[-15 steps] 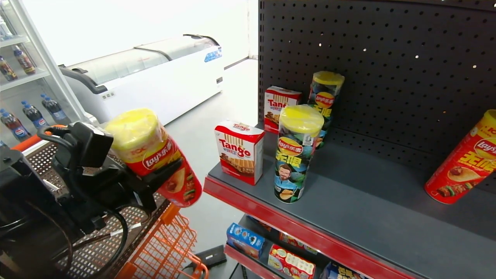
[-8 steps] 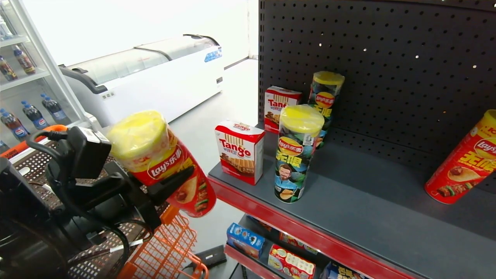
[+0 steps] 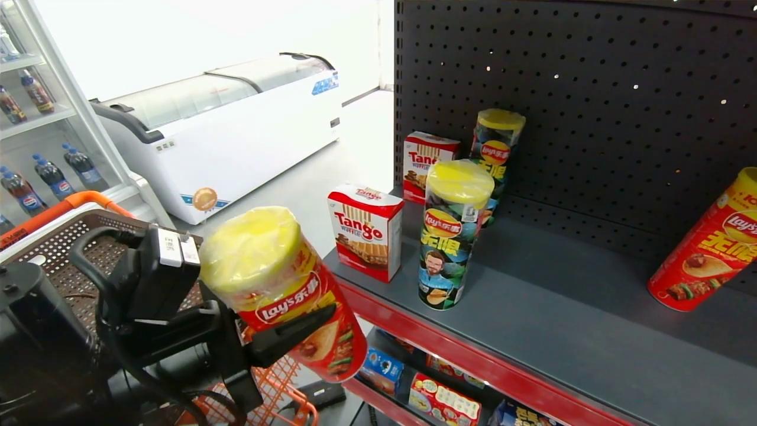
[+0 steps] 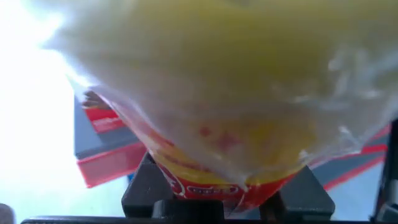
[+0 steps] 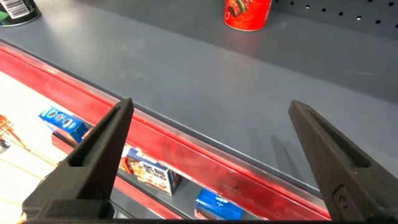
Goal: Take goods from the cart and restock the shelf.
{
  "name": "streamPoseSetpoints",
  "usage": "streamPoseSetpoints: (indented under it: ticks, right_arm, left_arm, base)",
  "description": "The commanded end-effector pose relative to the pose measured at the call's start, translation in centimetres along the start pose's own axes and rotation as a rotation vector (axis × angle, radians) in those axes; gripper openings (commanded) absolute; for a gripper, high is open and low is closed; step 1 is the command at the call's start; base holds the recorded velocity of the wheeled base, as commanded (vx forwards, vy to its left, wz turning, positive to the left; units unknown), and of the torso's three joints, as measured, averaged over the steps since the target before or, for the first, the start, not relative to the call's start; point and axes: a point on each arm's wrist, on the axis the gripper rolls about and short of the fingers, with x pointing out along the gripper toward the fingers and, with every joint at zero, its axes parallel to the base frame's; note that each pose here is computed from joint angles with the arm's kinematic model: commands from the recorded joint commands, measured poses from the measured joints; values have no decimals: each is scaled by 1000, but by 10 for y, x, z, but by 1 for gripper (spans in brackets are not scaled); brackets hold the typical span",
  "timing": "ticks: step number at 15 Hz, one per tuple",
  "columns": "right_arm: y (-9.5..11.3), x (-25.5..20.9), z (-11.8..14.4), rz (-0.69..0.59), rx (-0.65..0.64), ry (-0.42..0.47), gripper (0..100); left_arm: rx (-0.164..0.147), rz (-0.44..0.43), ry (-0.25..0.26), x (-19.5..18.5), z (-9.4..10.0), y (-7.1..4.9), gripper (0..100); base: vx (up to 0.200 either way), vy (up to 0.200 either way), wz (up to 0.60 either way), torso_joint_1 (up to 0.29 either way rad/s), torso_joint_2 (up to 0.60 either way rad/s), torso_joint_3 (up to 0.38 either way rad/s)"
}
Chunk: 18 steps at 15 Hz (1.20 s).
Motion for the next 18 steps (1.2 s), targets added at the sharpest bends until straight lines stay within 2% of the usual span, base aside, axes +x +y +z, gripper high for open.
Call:
streamPoseSetpoints:
  ticks: [1, 3, 6, 10, 14, 18]
  right_arm:
    - [0, 0, 0, 1, -1, 1, 100]
    - [0, 0, 0, 1, -1, 1, 100]
    - [0, 0, 0, 1, -1, 1, 100]
    - [0, 0, 0, 1, -1, 1, 100]
    - [0, 0, 0, 1, -1, 1, 100]
    - [0, 0, 0, 1, -1, 1, 100]
  left_arm:
    - [-7, -42, 13, 1, -1, -6, 0]
    - [-11, -92, 19, -2, 0, -9, 0]
    - [-26, -163, 47, -6, 1, -21, 0]
    - [-35, -172, 68, -8, 2, -23, 0]
    - [-34, -230, 56, -9, 3, -25, 0]
    - [-24, -233, 35, -8, 9, -25, 0]
  base:
    - [0, 0, 0, 0, 0, 0]
    - [0, 0, 0, 0, 0, 0]
    - [0, 0, 0, 0, 0, 0]
    - [0, 0, 0, 0, 0, 0]
    - [0, 0, -600, 0, 2, 4]
    - [0, 0, -600, 8, 5, 2]
